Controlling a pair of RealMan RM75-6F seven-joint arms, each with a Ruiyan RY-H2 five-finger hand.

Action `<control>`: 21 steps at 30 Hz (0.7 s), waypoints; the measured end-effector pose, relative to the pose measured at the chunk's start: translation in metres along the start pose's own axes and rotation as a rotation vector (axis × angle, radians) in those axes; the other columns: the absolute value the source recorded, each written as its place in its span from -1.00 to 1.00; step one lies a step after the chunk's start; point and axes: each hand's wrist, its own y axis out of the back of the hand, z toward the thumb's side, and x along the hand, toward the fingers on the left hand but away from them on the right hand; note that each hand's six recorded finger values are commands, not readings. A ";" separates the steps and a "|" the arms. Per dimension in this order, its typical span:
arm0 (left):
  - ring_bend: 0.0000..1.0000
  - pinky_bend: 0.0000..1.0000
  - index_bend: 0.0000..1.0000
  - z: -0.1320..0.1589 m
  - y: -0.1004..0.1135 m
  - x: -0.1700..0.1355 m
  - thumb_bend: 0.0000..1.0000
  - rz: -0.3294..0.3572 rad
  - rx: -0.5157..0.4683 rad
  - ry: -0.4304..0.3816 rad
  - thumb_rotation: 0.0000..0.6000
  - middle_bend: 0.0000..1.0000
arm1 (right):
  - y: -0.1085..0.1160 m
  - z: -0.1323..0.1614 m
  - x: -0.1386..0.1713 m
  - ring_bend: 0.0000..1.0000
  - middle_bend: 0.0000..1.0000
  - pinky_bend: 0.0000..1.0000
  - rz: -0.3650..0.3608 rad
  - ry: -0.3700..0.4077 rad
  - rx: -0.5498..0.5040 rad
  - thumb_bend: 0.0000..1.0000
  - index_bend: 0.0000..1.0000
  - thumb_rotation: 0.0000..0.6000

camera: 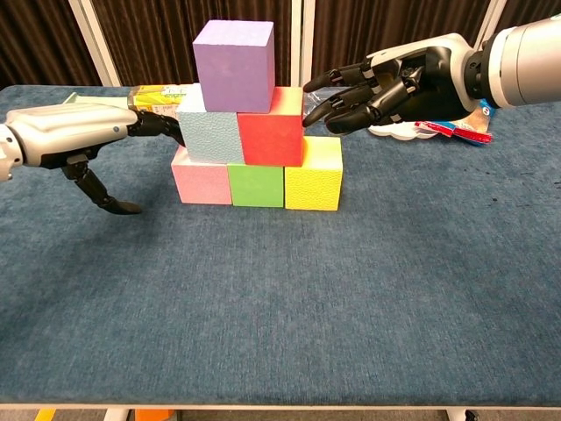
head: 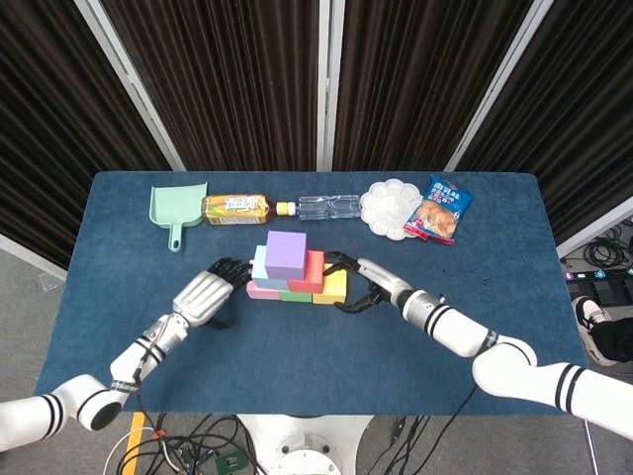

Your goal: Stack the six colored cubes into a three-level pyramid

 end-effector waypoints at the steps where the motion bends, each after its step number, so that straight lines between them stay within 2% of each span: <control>1: -0.93 -0.87 -0.72 0.000 0.000 0.000 -0.63 0.000 0.000 -0.001 1.00 -0.91 | 0.000 0.000 0.000 -1.00 -0.63 -1.00 0.000 0.000 0.000 -0.43 -1.00 1.00; 21: -0.93 -0.87 -0.72 0.005 0.000 0.005 -0.63 -0.013 0.014 -0.013 1.00 -0.91 | -0.002 -0.003 -0.003 -1.00 -0.63 -1.00 0.006 -0.006 -0.002 -0.42 -1.00 1.00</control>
